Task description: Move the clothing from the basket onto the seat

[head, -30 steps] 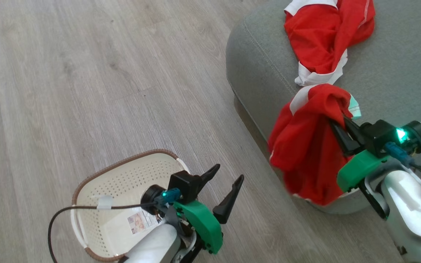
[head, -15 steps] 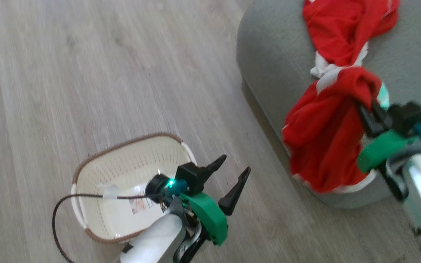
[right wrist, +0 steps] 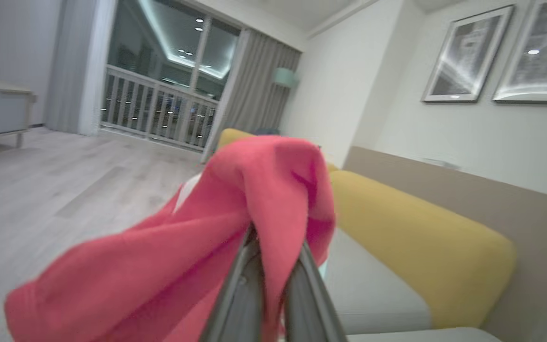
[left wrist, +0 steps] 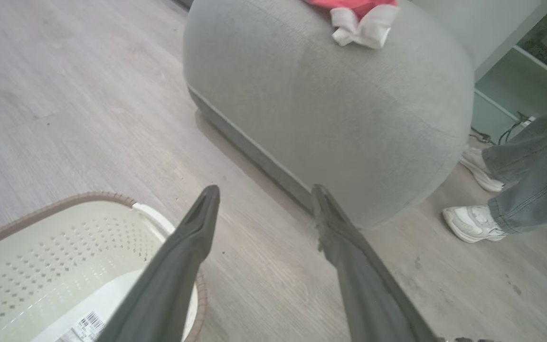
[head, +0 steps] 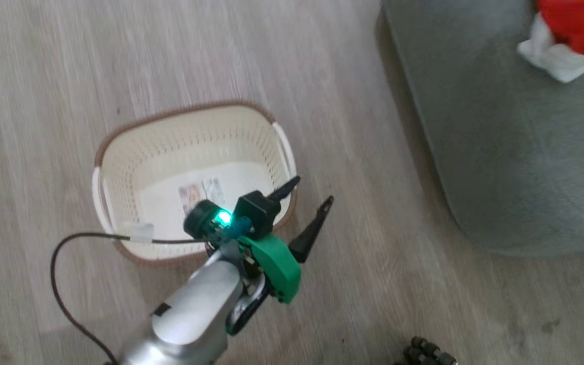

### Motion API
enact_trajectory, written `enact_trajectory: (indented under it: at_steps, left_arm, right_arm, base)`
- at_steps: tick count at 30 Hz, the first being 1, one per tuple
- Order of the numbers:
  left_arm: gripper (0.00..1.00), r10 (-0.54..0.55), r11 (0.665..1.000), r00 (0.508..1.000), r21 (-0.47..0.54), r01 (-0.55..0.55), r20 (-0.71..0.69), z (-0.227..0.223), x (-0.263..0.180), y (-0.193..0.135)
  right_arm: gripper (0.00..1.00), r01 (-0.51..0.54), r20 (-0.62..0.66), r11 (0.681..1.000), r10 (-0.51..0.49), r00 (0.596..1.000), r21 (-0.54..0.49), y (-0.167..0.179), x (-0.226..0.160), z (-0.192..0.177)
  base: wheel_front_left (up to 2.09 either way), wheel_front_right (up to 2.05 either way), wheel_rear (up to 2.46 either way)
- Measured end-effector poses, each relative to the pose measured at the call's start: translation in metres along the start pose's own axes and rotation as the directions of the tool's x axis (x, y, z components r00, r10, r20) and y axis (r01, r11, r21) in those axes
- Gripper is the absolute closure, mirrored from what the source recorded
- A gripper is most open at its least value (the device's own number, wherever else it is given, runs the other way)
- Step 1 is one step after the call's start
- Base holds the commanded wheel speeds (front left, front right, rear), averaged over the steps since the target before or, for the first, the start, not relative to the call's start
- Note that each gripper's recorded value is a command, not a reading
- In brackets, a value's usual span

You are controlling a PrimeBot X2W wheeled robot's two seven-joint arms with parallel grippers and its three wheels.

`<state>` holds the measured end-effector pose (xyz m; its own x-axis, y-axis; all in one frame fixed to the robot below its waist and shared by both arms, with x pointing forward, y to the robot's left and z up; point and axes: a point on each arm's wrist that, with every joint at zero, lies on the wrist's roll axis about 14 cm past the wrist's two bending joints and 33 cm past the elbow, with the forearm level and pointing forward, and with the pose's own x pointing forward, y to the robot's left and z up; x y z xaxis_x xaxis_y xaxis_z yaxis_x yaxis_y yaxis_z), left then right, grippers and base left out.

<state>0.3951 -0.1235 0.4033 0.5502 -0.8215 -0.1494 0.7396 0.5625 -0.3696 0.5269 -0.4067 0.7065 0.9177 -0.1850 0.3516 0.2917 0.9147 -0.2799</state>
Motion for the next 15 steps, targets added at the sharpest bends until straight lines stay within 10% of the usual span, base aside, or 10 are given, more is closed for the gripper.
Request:
enact_trajectory:
  at_steps: [7, 15]
  left_arm:
    - [0.0, 0.076, 0.996, 0.996, -0.038, -0.078, -0.052, -0.031, 0.002, 0.051]
    - [0.0, 0.036, 0.997, 0.991, -0.064, -0.044, -0.129, -0.08, 0.022, 0.077]
  right_arm:
    - [1.0, 0.24, -0.067, 0.97, -0.242, 0.968, -0.031, -0.08, 0.029, -0.032]
    - [1.0, 0.264, -0.451, 0.964, -0.229, 0.863, 0.016, -0.017, -0.026, -0.219]
  base:
    - [0.0, 0.0, 0.0]
    - [0.0, 0.0, 0.0]
